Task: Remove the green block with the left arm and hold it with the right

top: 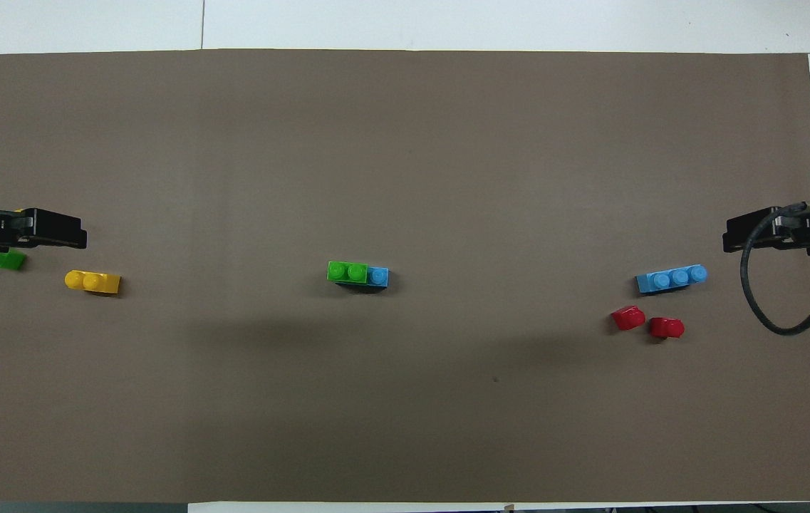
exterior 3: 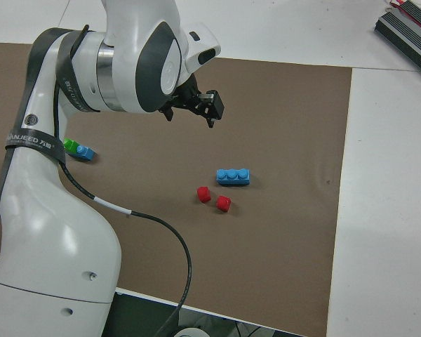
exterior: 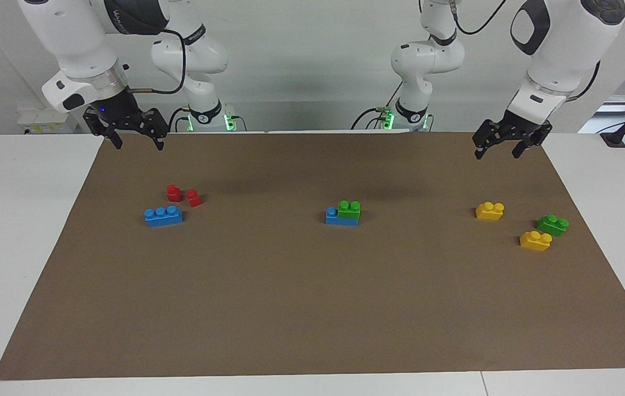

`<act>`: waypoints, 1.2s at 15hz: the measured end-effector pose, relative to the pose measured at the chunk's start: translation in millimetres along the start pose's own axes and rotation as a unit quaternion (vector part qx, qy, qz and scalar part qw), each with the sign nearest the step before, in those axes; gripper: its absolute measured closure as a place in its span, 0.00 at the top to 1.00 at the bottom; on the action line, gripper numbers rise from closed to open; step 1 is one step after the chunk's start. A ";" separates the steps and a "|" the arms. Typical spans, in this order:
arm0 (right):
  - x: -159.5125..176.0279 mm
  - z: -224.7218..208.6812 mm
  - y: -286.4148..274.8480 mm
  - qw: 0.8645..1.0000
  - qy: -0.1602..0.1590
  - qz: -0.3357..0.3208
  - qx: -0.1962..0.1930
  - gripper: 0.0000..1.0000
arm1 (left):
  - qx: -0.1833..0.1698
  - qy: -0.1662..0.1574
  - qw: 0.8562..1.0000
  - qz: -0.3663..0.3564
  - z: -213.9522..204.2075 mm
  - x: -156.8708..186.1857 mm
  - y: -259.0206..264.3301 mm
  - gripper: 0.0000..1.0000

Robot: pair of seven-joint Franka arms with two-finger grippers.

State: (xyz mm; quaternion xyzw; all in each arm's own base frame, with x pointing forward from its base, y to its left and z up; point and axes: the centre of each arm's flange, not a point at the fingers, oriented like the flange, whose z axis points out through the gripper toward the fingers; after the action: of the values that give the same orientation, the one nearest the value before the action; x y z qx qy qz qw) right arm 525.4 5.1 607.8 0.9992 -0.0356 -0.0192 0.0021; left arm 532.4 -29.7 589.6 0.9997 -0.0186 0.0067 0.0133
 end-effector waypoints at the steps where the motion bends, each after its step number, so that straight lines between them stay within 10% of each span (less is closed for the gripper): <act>1: 0.0 0.0 0.0 1.000 0.000 0.000 0.000 1.00 | 0.000 0.000 1.000 0.000 0.0 0.0 0.0 1.00; 18: 1.3 0.5 0.4 1.000 0.002 0.000 0.000 1.00 | 0.001 -0.007 1.000 0.003 -1.3 -3.6 3.8 1.00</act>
State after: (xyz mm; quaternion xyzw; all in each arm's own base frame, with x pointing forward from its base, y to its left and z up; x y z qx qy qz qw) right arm 526.7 4.7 607.3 0.9992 -0.0360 -0.0170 0.0019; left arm 528.6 -33.4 590.9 0.9997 -0.0221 0.0000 0.0126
